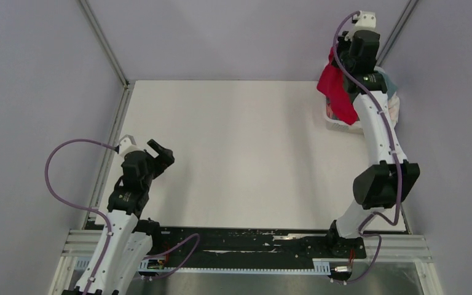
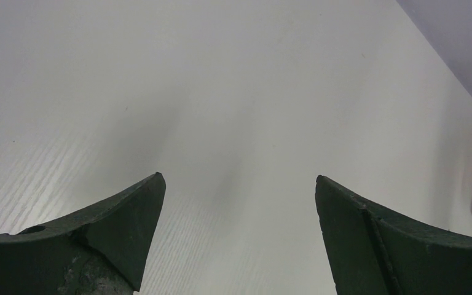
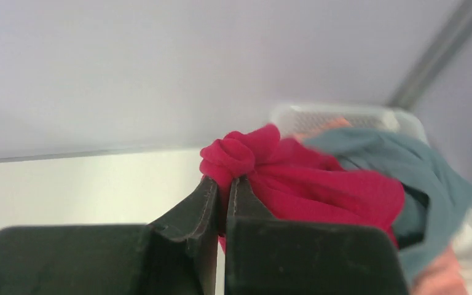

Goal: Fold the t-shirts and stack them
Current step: Move the tshirt to the center of the board, then flatten out the tshirt

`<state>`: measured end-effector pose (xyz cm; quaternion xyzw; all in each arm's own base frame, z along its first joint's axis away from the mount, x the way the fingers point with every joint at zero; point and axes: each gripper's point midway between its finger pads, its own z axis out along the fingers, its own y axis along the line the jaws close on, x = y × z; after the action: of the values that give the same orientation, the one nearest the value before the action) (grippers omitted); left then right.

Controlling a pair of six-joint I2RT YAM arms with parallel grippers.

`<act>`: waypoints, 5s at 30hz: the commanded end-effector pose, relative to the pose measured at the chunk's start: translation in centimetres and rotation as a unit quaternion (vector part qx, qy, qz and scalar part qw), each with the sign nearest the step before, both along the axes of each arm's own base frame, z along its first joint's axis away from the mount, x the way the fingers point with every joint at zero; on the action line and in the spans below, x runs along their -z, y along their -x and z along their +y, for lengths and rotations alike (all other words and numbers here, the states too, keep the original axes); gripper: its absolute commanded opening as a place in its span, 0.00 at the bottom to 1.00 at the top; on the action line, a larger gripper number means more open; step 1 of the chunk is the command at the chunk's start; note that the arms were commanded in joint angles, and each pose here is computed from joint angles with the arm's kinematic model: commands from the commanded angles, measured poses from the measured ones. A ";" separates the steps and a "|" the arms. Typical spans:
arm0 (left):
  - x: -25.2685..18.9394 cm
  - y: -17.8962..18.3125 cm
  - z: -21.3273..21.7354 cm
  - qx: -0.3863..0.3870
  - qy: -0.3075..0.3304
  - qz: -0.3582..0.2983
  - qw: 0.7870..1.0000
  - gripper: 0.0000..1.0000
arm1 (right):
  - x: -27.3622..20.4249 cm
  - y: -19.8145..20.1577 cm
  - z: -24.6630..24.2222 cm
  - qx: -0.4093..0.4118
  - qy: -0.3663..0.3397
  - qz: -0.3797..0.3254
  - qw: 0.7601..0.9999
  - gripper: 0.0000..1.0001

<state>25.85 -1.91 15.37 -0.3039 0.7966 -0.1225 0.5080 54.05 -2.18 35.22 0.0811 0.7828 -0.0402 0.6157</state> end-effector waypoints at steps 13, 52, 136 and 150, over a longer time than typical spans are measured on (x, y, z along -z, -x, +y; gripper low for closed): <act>-3.1 1.9 -1.9 0.032 0.067 -0.056 0.996 1.00 | -20.6 17.2 28.8 -0.442 -0.075 -0.236 0.862 0.00; 3.1 -1.0 -14.6 0.306 0.123 0.068 0.942 1.00 | 20.3 27.0 13.6 -0.105 -0.204 0.083 0.970 1.00; -3.1 -0.3 -8.3 0.121 0.001 -0.002 0.993 0.00 | 30.4 22.2 15.4 -0.037 -0.146 0.250 0.956 0.41; -18.8 1.1 -4.6 0.067 -0.005 -0.164 0.984 0.00 | 9.0 21.4 16.1 -0.154 -0.130 0.034 0.979 0.00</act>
<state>26.14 -8.64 26.32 -0.2141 0.7907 -0.1813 0.5441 33.47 13.92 13.02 0.0772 0.8869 0.0918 0.4461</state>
